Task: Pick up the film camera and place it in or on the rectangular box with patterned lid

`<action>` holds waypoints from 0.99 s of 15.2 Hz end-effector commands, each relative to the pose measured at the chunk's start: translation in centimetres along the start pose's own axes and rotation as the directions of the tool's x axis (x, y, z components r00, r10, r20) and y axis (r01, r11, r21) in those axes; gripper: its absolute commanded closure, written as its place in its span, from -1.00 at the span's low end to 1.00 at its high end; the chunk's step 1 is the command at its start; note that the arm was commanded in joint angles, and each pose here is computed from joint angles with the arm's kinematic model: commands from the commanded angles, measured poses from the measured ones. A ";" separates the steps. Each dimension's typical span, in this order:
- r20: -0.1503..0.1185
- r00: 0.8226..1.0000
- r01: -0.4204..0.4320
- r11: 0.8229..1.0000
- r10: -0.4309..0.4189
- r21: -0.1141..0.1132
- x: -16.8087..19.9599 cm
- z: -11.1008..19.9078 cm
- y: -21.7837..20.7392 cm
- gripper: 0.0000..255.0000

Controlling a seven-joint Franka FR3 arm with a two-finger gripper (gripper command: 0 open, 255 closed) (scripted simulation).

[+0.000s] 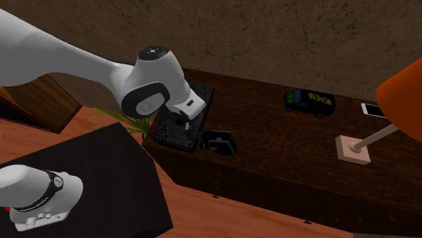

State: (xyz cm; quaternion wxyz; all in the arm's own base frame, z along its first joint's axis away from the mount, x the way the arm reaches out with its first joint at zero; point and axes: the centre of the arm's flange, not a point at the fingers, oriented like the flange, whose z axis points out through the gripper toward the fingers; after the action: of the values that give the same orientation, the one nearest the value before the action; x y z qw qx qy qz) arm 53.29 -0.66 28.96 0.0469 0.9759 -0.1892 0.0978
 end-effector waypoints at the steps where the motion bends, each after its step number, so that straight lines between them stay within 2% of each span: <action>1: -0.014 0.999 -0.029 1.000 0.029 -0.008 1.6 2.1 -0.4 -1.00; 4: -0.031 0.997 -0.066 0.998 0.066 -0.019 3.5 5.0 -0.5 -1.00; 11: -0.031 0.997 -0.066 0.998 0.066 -0.019 3.6 8.6 -0.4 -1.00; 15: -0.031 0.997 -0.066 0.998 0.066 -0.019 3.7 8.9 -0.4 -1.00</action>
State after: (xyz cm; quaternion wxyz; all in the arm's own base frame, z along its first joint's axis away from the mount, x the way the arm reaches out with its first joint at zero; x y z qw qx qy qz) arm 58.28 -2.78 21.00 0.0562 0.9671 -0.2216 0.1119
